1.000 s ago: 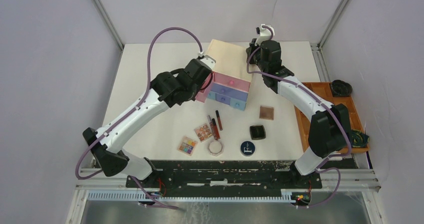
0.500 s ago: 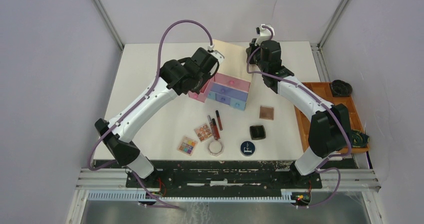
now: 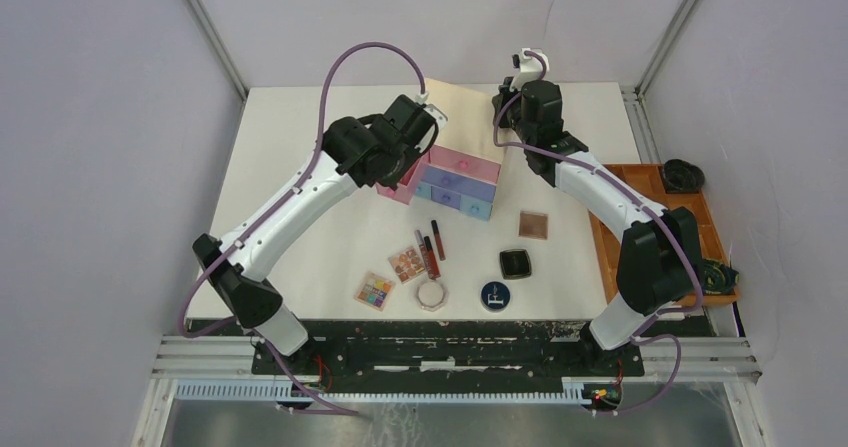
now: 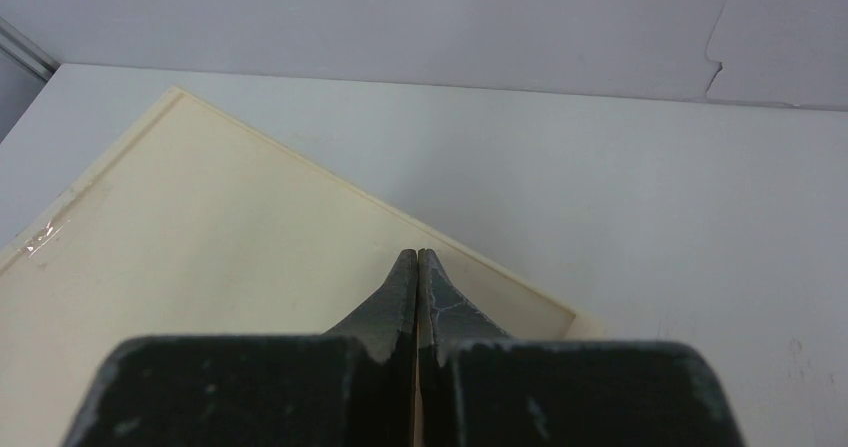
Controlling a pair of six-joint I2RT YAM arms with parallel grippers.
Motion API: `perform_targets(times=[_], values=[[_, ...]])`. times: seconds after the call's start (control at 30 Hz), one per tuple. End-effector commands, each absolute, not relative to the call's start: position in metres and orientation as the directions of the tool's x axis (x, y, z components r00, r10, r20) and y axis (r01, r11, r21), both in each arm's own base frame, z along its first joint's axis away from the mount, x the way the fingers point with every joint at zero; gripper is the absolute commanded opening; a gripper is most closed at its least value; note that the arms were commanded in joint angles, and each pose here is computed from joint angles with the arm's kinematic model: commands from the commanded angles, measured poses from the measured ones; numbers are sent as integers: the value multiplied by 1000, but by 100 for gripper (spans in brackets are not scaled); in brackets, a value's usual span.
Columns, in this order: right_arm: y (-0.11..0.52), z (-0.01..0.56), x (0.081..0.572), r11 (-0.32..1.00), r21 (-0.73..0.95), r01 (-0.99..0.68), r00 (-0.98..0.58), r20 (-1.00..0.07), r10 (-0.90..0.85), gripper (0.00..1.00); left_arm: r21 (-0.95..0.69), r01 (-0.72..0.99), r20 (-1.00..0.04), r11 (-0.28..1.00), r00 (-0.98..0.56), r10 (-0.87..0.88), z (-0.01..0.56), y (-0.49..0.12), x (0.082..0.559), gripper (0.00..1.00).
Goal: Organize the makeup
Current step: Place the makeup in the drawer.
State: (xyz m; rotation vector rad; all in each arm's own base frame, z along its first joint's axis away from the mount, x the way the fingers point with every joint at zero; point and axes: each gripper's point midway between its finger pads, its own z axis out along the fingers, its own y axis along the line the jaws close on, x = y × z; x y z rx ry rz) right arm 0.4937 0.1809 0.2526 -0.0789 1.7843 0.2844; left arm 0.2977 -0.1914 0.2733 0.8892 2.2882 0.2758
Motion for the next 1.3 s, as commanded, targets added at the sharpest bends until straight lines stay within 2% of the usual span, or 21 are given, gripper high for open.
perform_targets(times=[0.0,0.23,0.33,0.43,0.57,0.83,1.0,1.07,1.13,1.2,1.23,1.27], values=[[141,106,440,994,10,-112,-645,-762,-65,1,417,536,-514,734,-527,676,278,-197,306,6],[140,106,440,994,8,-109,-645,-761,-65,1,416,537,-505,734,-534,678,276,-200,316,8],[140,106,440,994,9,-108,-645,-762,-64,0,418,528,-518,739,-529,672,280,-203,319,19],[140,106,440,994,9,-109,-645,-761,-64,0,427,496,-546,756,-525,653,287,-201,324,39],[140,105,441,994,11,-108,-646,-761,-62,1,422,457,-598,783,-508,619,301,-200,328,57],[142,104,442,994,15,-111,-648,-759,-61,1,419,380,-665,825,-491,563,322,-190,328,61],[142,103,443,993,17,-113,-650,-758,-61,1,318,368,-725,874,-499,474,327,-186,309,61],[142,102,443,993,18,-113,-651,-757,-60,1,259,358,-760,897,-498,418,323,-184,299,57],[144,102,443,993,22,-118,-650,-757,-60,1,188,375,-784,908,-499,369,312,-187,288,46],[144,102,443,993,25,-119,-651,-757,-59,1,109,394,-808,912,-500,312,298,-193,279,10],[145,102,443,992,28,-121,-652,-756,-58,1,61,402,-822,913,-499,275,291,-198,275,4],[145,102,443,992,31,-122,-652,-756,-57,1,21,417,-827,909,-503,250,281,-202,270,3]])
